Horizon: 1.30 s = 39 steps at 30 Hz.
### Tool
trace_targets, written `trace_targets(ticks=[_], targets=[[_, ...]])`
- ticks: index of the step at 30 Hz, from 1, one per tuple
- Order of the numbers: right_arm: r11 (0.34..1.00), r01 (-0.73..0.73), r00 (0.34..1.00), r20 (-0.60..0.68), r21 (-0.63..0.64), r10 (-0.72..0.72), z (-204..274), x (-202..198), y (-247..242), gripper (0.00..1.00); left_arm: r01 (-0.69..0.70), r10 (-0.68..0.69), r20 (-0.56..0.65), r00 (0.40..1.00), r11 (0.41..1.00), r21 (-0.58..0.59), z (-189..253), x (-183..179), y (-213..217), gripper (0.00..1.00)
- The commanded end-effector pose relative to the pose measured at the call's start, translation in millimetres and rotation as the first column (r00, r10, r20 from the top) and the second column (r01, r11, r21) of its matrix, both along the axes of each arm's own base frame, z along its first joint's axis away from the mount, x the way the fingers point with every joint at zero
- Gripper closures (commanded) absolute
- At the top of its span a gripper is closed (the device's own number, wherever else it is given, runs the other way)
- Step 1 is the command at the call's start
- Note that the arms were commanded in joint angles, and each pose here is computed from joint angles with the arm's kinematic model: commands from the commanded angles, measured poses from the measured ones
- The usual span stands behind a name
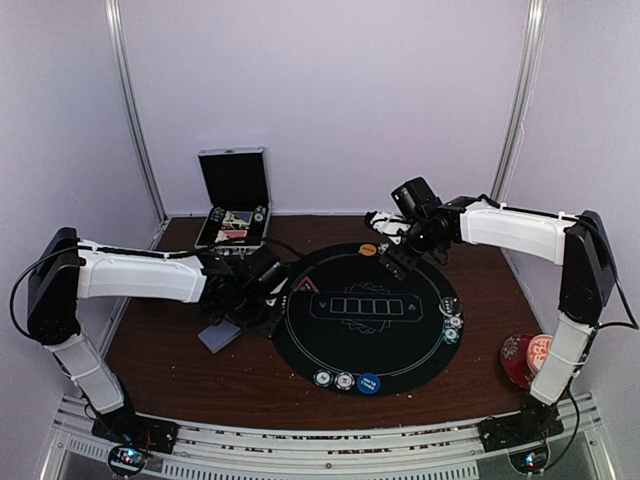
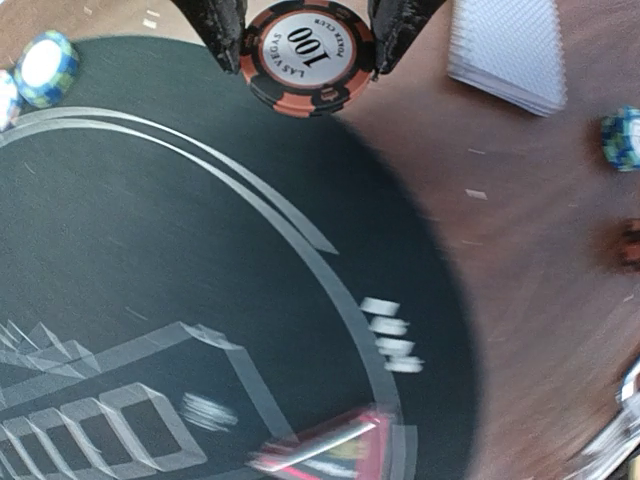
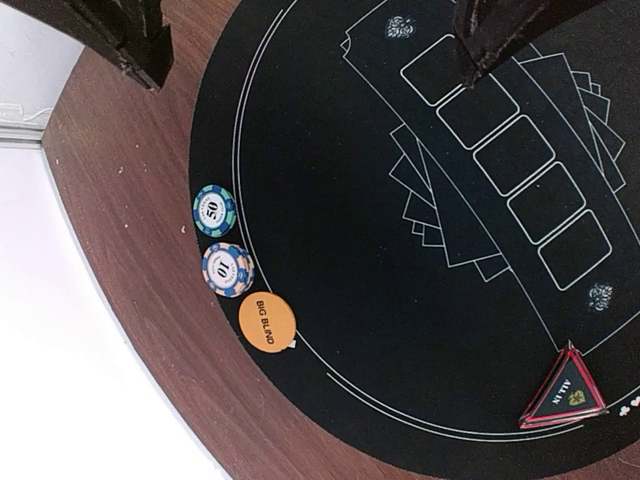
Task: Distribute texas hold em gaming equipment
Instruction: Pick up the pile of poker chips from the pile of poker chips, then place the poker chips pile at the small blind area.
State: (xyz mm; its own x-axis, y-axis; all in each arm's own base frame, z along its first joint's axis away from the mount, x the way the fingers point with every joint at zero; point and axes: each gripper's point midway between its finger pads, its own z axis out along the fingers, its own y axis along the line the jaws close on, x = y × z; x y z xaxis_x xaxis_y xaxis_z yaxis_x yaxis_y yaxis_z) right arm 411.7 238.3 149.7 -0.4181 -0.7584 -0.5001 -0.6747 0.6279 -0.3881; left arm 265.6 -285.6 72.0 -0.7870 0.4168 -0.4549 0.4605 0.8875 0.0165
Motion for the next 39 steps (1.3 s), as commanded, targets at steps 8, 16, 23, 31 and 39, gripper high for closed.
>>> trace_targets(ticks=[8, 16, 23, 31, 39], targets=[[1.000, 0.017, 1.000, 0.024, 0.013, -0.017, 7.8, 1.7, -4.9, 0.00, 0.132, -0.132, 0.022, 0.991, 0.991, -0.016, -20.2, -47.5, -65.1, 0.65], [1.000, 0.019, 0.999, 0.025, 0.012, -0.019, 8.1, 2.0, -6.1, 0.00, 0.171, -0.171, 0.002, 0.985, 0.985, -0.013, -32.9, -59.3, -84.1, 0.64], [1.000, 0.020, 0.999, 0.025, 0.010, -0.020, 7.7, 2.1, -6.3, 0.00, 0.190, -0.191, -0.002, 0.982, 0.981, -0.028, -32.0, -65.9, -90.3, 0.64], [1.000, 0.023, 0.999, 0.027, 0.003, -0.023, 6.3, 2.9, -7.0, 0.00, 0.202, -0.203, -0.013, 0.979, 0.979, -0.031, -34.1, -74.7, -93.5, 0.64], [1.000, 0.025, 0.999, 0.027, 0.000, -0.025, 5.9, 3.3, -7.5, 0.00, 0.200, -0.200, -0.011, 0.980, 0.979, -0.032, -32.6, -78.3, -91.9, 0.64]])
